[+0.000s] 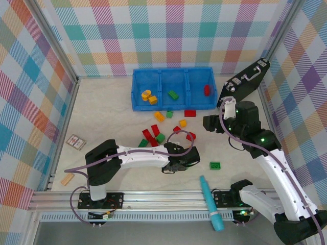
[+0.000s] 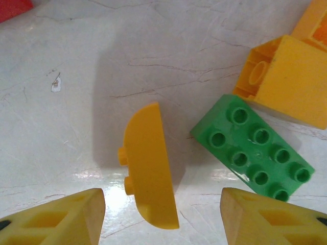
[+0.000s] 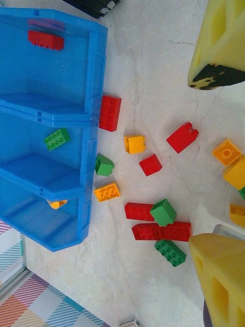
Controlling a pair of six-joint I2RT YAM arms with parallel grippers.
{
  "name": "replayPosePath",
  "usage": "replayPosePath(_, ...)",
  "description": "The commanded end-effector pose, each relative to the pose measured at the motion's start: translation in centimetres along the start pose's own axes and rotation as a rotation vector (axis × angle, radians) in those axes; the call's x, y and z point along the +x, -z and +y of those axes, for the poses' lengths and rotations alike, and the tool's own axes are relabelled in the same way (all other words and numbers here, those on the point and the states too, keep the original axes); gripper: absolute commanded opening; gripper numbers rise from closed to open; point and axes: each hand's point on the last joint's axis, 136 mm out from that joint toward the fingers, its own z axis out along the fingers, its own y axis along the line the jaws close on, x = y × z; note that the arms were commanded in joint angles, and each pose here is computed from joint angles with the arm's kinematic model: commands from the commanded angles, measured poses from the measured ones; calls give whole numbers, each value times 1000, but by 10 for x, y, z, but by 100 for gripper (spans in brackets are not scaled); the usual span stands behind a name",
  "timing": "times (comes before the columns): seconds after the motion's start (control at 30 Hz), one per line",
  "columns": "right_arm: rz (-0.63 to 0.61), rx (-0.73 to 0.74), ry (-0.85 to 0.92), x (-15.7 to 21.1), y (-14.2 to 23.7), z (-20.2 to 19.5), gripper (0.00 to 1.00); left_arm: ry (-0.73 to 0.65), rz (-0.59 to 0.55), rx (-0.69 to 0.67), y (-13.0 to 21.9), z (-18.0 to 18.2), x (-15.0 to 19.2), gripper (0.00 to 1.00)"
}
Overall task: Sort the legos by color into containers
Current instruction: Pick up the lego from the middle-left of the table, then place the lego in the container.
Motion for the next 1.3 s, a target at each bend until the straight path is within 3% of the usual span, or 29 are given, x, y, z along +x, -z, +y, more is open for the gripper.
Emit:
replayPosePath(0.0,-5,-16,-18,-1,-5,1,75,43,24,-30,-12,12,2,61)
replayPosePath(0.23,15,1,-22,1,-12,-3,74,69,65,0,-25,16,2,60)
replayPosePath(0.37,27,10,-23,0,-16,-5,74,63,87,18,-31,13,2,46)
replayPosePath(0.73,90,77,-26,9,-26,-18,74,46,125,3,-31,32,-30,19)
replayPosePath(0.9,161,126,-57,27,-30,-29,74,37,100,28,-4,43,-86,17)
replayPosePath(1.07,225,123,-143,47,-41,-31,74,5,11,64,34,56,-176,20)
replayPosePath(1.27,267,126,-224,62,-59,-34,73,-13,-109,78,49,81,-280,22)
